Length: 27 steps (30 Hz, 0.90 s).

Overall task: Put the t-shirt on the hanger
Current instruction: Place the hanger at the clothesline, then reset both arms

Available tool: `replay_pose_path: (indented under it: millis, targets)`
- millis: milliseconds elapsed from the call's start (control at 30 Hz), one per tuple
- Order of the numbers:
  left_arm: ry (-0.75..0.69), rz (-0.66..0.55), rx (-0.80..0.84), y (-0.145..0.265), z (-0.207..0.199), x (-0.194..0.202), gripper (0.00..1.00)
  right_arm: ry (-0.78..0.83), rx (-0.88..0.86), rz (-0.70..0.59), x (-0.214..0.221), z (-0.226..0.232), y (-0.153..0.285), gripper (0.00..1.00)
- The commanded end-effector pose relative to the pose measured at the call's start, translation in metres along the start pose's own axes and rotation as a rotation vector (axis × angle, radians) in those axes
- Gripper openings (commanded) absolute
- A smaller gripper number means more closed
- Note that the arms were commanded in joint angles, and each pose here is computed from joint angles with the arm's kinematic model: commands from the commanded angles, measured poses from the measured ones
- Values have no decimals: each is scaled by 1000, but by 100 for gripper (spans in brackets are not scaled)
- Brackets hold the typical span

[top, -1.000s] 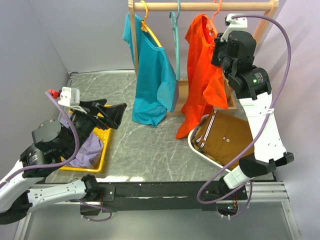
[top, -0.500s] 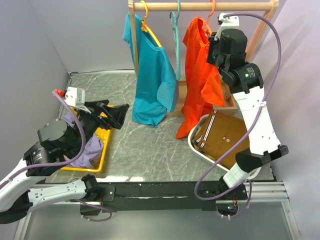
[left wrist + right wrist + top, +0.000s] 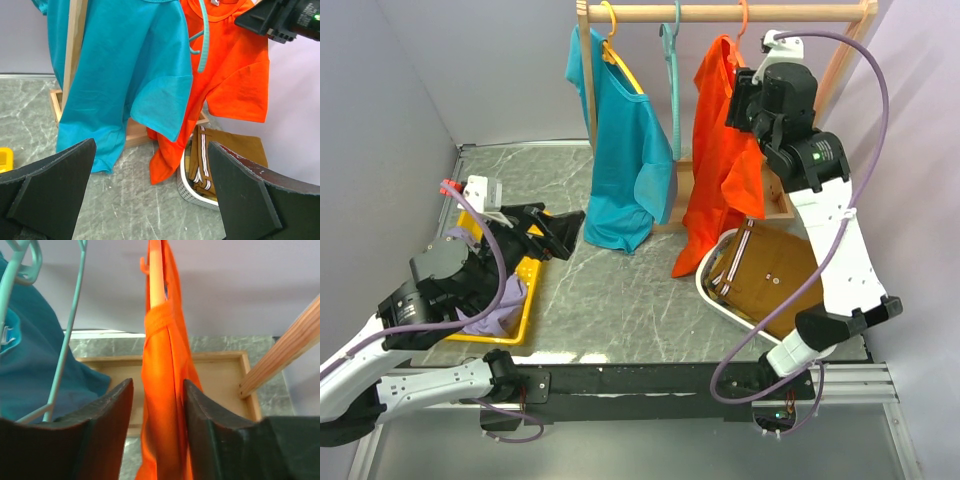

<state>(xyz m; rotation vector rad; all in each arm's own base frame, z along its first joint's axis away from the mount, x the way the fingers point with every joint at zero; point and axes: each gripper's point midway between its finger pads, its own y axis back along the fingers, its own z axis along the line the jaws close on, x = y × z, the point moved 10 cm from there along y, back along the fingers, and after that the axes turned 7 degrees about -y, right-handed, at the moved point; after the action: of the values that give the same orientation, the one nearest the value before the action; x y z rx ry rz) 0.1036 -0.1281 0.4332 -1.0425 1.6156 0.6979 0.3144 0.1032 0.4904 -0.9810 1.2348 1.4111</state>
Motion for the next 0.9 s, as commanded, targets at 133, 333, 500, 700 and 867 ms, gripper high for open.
replay_pose_path:
  millis: [133, 333, 500, 700, 867]
  targets:
    - [40, -6, 21, -3, -5, 1, 99, -164, -37, -89, -14, -16, 59, 69]
    - [47, 12, 33, -5, -7, 9, 96, -253, -84, -47, 12, -28, 95, 75]
    - [53, 37, 40, -8, -9, 17, 96, -333, -153, 8, 55, -39, 123, 78]
    - [76, 109, 64, -14, -13, 43, 96, -414, -128, 146, 143, -57, 133, 79]
    - [98, 172, 77, -21, -17, 68, 96, -485, -142, 296, 214, -61, 130, 80]
